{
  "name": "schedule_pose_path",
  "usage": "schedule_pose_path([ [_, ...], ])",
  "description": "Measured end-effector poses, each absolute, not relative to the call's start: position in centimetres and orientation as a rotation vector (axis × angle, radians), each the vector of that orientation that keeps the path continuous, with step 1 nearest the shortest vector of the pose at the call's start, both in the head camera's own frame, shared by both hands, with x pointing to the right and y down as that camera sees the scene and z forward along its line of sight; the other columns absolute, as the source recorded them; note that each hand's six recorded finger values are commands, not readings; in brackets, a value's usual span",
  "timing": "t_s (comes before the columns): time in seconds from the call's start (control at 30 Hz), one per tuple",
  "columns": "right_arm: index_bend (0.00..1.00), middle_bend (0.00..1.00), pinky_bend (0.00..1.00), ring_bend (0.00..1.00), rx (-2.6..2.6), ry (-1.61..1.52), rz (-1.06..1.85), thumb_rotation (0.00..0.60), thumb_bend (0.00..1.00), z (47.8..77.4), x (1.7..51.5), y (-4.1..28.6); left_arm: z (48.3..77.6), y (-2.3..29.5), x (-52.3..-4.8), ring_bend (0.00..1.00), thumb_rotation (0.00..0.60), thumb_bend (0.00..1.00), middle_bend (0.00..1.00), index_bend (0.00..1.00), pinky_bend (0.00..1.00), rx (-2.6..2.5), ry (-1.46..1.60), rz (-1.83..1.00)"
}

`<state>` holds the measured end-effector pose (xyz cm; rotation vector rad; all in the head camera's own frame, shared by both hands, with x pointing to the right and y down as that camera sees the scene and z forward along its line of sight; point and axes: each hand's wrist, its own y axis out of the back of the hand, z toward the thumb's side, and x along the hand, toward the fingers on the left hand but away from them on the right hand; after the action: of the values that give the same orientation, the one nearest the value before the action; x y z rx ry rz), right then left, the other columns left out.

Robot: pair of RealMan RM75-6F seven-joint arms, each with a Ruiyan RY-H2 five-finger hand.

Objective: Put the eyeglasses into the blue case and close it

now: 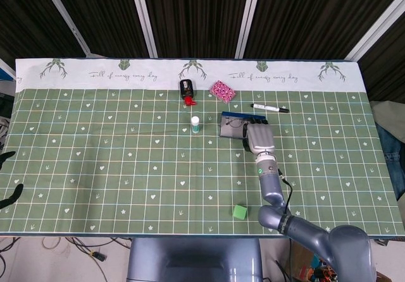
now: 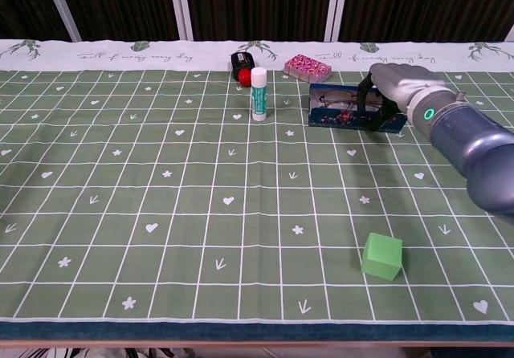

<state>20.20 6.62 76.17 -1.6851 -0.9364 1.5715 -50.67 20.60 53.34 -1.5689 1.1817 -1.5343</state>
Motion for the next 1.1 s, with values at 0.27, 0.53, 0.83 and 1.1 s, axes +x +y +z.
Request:
schedule_pose_path([
  [0.27, 0.57, 0.24, 0.23, 0.25, -1.694, -0.932, 1.580, 0.600, 0.48, 76.2, 20.2, 6.7, 53.4, 20.6, -50.7, 0.00, 0.600, 0.32, 0.00, 0.17, 0.00, -1.569, 1.180, -1.536],
  [0.53, 0.65, 0.24, 0.23, 0.25, -1.738, -0.941, 1.579, 0.600, 0.52, 76.1, 19.9, 7.0, 53.4, 20.6, -50.7, 0.00, 0.600, 0.32, 0.00, 0.18, 0.00, -1.572, 1.182, -1.536],
  [0.83, 0.66, 0.24, 0.23, 0.25, -1.779, -0.930, 1.571, 0.600, 0.54, 75.7, 19.9, 7.8, 53.3, 20.6, -50.7, 0.00, 0.600, 0.32, 0.00, 0.18, 0.00, -1.571, 1.184, -1.536],
  [1.1, 0.66, 0.24, 0.23, 0.25, -1.803, -0.906, 1.527, 0.600, 0.56, 74.0, 20.4, 9.2, 53.4, 20.6, -50.6, 0.00, 0.600, 0.32, 0.00, 0.18, 0.00, -1.573, 1.179, -1.536],
])
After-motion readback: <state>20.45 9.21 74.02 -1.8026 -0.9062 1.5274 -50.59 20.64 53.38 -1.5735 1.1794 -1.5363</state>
